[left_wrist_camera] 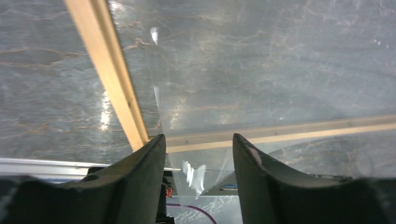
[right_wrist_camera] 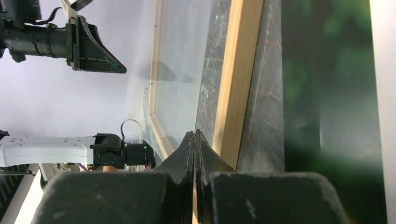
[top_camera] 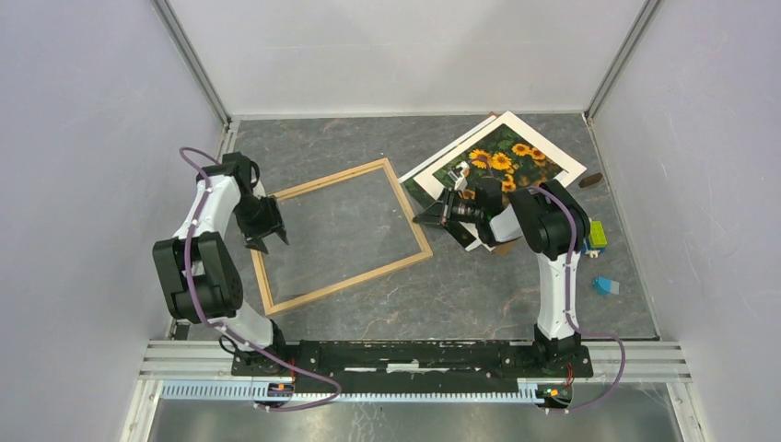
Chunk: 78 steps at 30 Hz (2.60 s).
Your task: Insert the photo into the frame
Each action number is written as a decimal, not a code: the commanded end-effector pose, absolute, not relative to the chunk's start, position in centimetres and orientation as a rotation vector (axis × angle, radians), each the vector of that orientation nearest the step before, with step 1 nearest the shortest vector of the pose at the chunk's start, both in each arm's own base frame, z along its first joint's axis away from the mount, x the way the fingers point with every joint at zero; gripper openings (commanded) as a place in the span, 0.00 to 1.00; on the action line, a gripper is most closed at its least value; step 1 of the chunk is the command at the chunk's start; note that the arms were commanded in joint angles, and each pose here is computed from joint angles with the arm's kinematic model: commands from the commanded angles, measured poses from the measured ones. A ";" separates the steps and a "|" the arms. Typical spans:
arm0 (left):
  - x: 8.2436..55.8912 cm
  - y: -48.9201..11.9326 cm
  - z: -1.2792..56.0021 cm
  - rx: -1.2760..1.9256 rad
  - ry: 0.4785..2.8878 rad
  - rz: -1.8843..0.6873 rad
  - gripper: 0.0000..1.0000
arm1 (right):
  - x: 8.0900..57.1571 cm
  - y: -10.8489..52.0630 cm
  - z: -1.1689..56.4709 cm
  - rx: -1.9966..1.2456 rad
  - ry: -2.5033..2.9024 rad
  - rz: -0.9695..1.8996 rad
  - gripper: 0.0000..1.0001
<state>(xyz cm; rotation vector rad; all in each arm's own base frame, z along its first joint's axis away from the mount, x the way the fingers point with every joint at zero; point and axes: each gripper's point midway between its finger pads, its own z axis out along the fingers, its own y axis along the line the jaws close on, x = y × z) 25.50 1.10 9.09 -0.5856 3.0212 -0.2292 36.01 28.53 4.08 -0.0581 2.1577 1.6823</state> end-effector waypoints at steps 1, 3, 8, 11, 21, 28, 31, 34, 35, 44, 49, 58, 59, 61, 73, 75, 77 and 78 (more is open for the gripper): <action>26.8 4.2 11.8 -0.631 2.844 0.022 0.66 | 36.1 28.9 7.2 -0.106 1.998 1.678 0.00; 26.9 5.2 12.9 -0.645 2.774 0.097 0.69 | 36.1 29.0 7.3 -0.109 1.979 1.675 0.00; 27.1 6.1 15.7 -0.684 2.637 0.151 0.76 | 35.1 29.2 7.5 -0.140 1.952 1.695 0.00; 27.6 5.2 17.1 -0.658 2.575 0.066 0.77 | 34.2 28.9 8.3 -0.165 1.923 1.694 0.13; 28.9 -0.4 18.9 -0.479 2.531 -0.221 0.77 | 34.4 30.6 6.6 -0.249 2.072 1.584 0.43; 29.9 -2.5 21.1 -0.333 2.471 -0.237 0.77 | 36.2 32.7 3.8 -0.256 2.275 1.407 0.51; 30.1 -3.7 22.3 -0.248 2.447 -0.239 0.77 | 36.4 33.3 3.2 -0.260 2.327 1.388 0.53; 30.4 -4.4 23.2 -0.202 2.412 -0.250 0.77 | 36.7 33.9 2.8 -0.255 2.342 1.369 0.50; 30.5 -4.7 23.5 -0.186 2.406 -0.260 0.77 | 36.7 34.2 2.6 -0.253 2.345 1.367 0.47; 29.3 -7.7 27.4 -0.077 2.304 -0.378 0.77 | 36.1 34.9 8.6 -0.312 2.179 1.369 0.05; 27.4 -8.5 31.7 -0.079 2.195 -0.456 0.77 | 34.4 36.1 15.0 -0.371 2.038 1.419 0.00; 22.4 -7.0 45.6 -0.073 1.736 -0.474 0.79 | 30.1 41.0 31.8 -0.381 1.703 1.689 0.00; 21.8 -6.8 46.9 -0.078 1.684 -0.475 0.81 | 29.6 41.4 33.6 -0.372 1.668 1.727 0.00; 20.9 -6.7 49.4 -0.066 1.592 -0.486 0.83 | 29.0 42.2 36.4 -0.367 1.606 1.782 0.00; 20.7 -6.1 51.4 -0.051 1.547 -0.439 0.94 | 28.1 47.8 44.3 -0.399 1.416 1.987 0.00; 20.9 -6.1 51.3 -0.049 1.552 -0.436 0.96 | 28.6 48.9 44.6 -0.386 1.402 2.016 0.00; 20.9 -6.0 51.5 -0.047 1.549 -0.431 0.97 | 28.8 50.0 45.0 -0.379 1.389 2.048 0.00; 20.9 -5.9 51.7 -0.049 1.544 -0.426 0.98 | 28.7 50.6 45.3 -0.377 1.377 2.068 0.00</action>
